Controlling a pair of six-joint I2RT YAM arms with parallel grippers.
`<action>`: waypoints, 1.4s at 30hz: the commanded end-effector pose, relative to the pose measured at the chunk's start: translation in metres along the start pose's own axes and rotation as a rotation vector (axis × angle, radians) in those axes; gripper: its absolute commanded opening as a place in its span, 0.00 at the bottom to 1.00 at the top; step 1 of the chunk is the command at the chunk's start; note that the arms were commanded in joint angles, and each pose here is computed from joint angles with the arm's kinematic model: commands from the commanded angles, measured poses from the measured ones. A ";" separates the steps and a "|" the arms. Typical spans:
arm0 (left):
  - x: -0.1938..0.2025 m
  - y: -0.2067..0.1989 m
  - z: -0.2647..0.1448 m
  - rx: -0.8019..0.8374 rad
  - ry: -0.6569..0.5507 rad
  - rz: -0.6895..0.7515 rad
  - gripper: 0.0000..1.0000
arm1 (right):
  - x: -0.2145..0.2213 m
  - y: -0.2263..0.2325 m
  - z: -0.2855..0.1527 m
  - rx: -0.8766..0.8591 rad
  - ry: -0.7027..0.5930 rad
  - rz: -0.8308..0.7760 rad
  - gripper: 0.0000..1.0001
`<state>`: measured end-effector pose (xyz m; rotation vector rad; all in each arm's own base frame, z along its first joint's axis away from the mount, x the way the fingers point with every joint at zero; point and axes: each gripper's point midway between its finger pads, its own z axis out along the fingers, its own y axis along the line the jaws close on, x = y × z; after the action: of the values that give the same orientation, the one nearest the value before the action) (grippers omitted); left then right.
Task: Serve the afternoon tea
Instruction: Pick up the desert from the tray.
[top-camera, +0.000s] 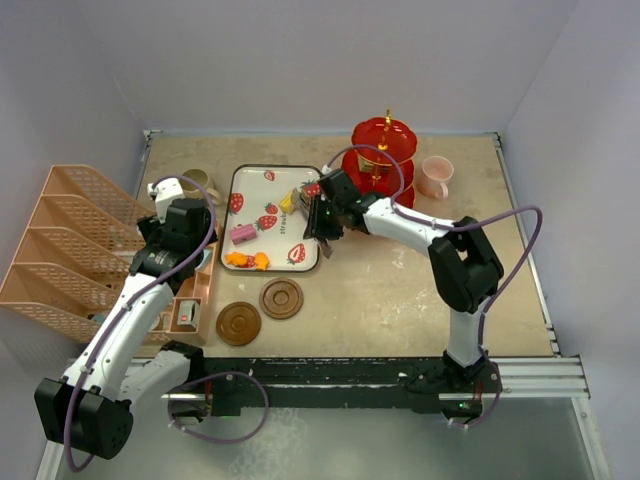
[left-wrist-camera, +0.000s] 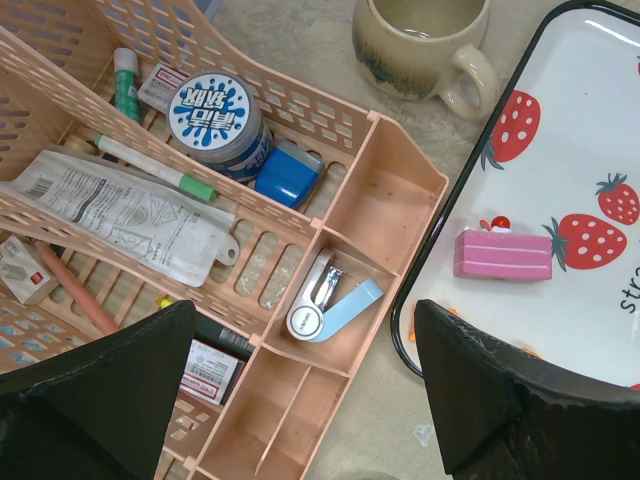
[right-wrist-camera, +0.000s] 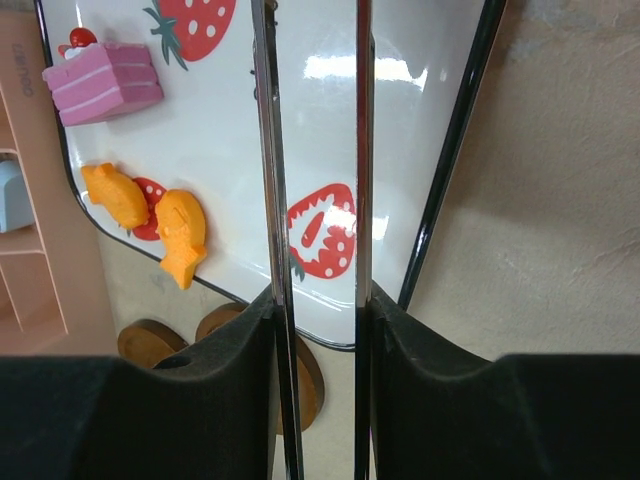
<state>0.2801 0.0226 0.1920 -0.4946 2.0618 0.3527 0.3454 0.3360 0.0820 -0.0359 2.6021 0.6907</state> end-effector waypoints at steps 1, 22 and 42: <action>-0.017 -0.003 -0.002 0.010 -0.046 -0.026 0.87 | -0.015 0.017 -0.009 0.010 -0.047 -0.029 0.35; -0.017 -0.003 -0.003 0.012 -0.047 -0.028 0.87 | -0.027 0.041 0.003 0.114 -0.042 -0.179 0.38; -0.018 -0.004 -0.004 0.019 -0.050 -0.031 0.87 | -0.037 0.061 -0.008 0.090 -0.062 -0.204 0.43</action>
<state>0.2802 0.0225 0.1919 -0.4943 2.0623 0.3525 0.3640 0.3751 0.1101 -0.2374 2.5728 0.4833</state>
